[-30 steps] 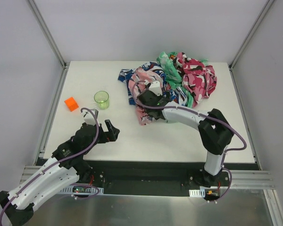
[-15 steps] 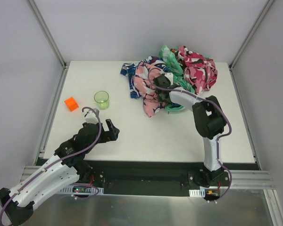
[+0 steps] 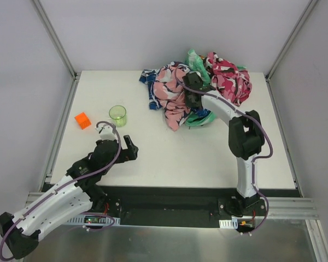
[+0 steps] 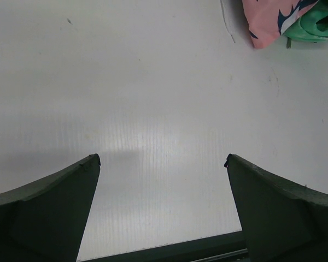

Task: Pick out a specific cloth from the pile

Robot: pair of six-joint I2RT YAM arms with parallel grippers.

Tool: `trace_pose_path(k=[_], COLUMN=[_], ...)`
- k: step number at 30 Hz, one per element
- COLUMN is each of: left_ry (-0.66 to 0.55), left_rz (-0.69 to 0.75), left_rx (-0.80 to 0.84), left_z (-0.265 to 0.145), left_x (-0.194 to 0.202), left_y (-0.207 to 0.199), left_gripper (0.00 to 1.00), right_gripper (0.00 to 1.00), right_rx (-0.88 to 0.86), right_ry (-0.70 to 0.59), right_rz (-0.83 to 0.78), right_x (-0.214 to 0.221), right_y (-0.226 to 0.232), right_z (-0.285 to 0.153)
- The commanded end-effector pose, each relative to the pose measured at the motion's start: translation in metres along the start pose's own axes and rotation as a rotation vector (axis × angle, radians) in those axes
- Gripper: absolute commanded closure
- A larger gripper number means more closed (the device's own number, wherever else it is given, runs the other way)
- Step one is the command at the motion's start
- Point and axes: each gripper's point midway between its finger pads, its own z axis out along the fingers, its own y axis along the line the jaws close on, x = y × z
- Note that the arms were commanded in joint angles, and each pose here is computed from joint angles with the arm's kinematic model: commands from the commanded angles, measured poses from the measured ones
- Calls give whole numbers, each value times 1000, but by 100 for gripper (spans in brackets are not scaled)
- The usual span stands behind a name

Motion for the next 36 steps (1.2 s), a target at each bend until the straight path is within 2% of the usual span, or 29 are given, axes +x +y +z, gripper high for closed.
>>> trace_pose_path(k=[1, 7, 12, 16, 20, 24, 29, 33, 36], left_ry=[-73, -68, 7, 52, 156, 193, 290, 297, 310], left_rz=[-2, 43, -3, 10, 14, -4, -46, -61, -80], left_rx=[30, 48, 139, 162, 234, 300, 371, 320, 198], left_z=[8, 41, 95, 140, 185, 225, 267, 295, 317], left_x=[-30, -54, -78, -99, -90, -92, -68, -52, -38], left_y=[-23, -56, -86, -114, -146, -174, -206, -215, -204], left_gripper=[1, 1, 1, 1, 1, 1, 1, 1, 1], right_gripper=[99, 100, 99, 99, 100, 100, 100, 99, 100], right_rx=[-69, -69, -152, -104, -103, -84, -73, -78, -75], right_ry=[-432, -512, -547, -627, -675, -716, -725, -691, -665], right_rz=[51, 105, 164, 193, 267, 357, 433, 456, 458], right_x=[-153, -203, -240, -267, -279, -293, -289, -278, -269], right_y=[-7, -39, -47, -66, -81, -102, -121, -126, -130], right_z=[-95, -111, -112, -105, -69, -34, 1, 23, 35])
